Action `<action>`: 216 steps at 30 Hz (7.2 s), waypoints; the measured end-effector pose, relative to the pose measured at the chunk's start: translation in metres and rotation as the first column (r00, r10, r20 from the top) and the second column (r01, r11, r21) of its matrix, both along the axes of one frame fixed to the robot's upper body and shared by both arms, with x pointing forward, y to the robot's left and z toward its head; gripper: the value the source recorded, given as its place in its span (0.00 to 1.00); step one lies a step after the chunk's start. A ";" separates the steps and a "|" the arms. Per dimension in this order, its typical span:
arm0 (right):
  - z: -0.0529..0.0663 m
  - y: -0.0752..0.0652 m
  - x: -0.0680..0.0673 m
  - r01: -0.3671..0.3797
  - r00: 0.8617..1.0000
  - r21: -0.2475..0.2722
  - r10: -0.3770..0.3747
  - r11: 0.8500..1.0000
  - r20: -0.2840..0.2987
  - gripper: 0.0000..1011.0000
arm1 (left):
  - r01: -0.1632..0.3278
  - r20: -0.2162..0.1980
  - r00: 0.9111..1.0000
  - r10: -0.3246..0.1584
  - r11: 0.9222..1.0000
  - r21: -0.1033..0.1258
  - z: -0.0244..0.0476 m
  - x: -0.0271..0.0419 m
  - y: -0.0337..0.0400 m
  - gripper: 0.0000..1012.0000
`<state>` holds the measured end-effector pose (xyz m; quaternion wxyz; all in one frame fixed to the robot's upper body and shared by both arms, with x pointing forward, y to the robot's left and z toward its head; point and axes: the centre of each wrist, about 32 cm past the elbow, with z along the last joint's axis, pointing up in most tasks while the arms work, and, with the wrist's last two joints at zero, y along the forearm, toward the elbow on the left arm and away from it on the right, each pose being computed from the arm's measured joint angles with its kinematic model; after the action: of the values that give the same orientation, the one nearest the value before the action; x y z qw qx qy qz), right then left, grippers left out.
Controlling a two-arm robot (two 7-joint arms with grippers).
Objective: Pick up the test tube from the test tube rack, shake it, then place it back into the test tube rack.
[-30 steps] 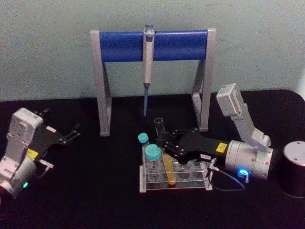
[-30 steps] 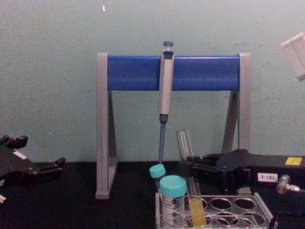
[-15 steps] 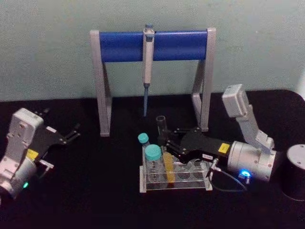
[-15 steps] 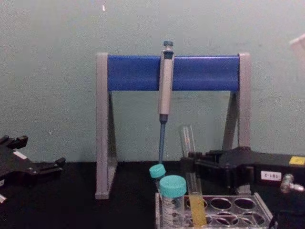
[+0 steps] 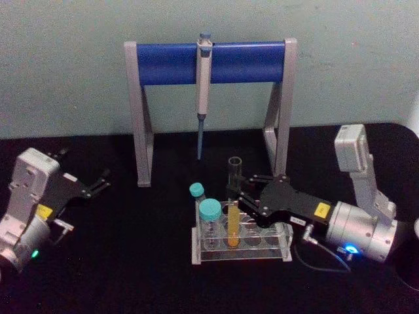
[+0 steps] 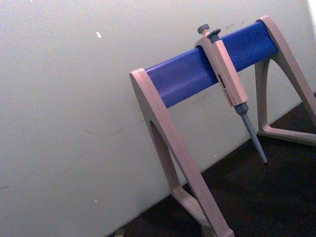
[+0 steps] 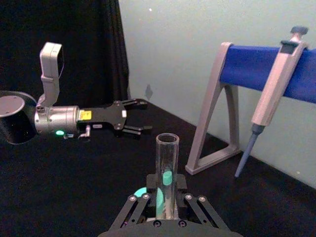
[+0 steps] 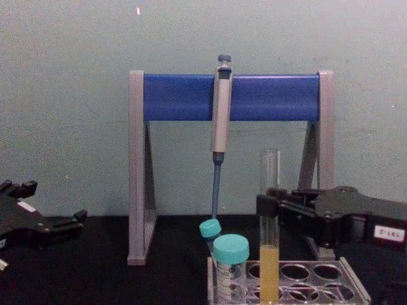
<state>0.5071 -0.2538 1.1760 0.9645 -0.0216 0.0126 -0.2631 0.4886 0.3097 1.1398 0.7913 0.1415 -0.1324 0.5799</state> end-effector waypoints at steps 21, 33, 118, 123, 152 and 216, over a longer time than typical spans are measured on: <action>0.037 -0.010 -0.011 0.049 0.993 0.078 -0.057 0.996 0.104 0.23 | 0.000 0.000 1.000 0.000 1.000 0.000 0.0000 0.0000 0.0000 0.99; 0.039 -0.011 0.003 0.105 0.990 0.069 -0.111 0.992 0.090 0.23 | 0.000 0.000 1.000 0.000 1.000 0.000 0.0000 0.0000 0.0000 0.99; 0.047 -0.011 -0.020 0.043 0.996 0.029 -0.045 0.999 0.071 0.23 | 0.000 0.000 1.000 0.000 1.000 0.000 0.0000 0.0000 0.0000 0.99; 0.049 -0.005 -0.009 0.052 0.996 0.046 -0.055 0.998 0.075 0.23 | 0.000 0.000 1.000 0.000 1.000 0.000 0.0000 0.0000 0.0000 0.99; 0.051 -0.028 -0.014 0.151 0.984 0.018 -0.152 0.988 0.095 0.23 | 0.000 0.000 1.000 0.000 1.000 0.000 0.0000 0.0000 0.0000 0.99; 0.051 -0.005 -0.002 0.096 0.991 0.055 -0.101 0.994 0.092 0.23 | 0.000 0.000 1.000 0.000 1.000 0.000 0.0000 0.0000 0.0000 0.99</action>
<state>0.5049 -0.2588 1.2265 0.9501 0.0156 -0.0254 -0.3106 0.4886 0.3097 1.1398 0.7913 0.1415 -0.1325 0.5799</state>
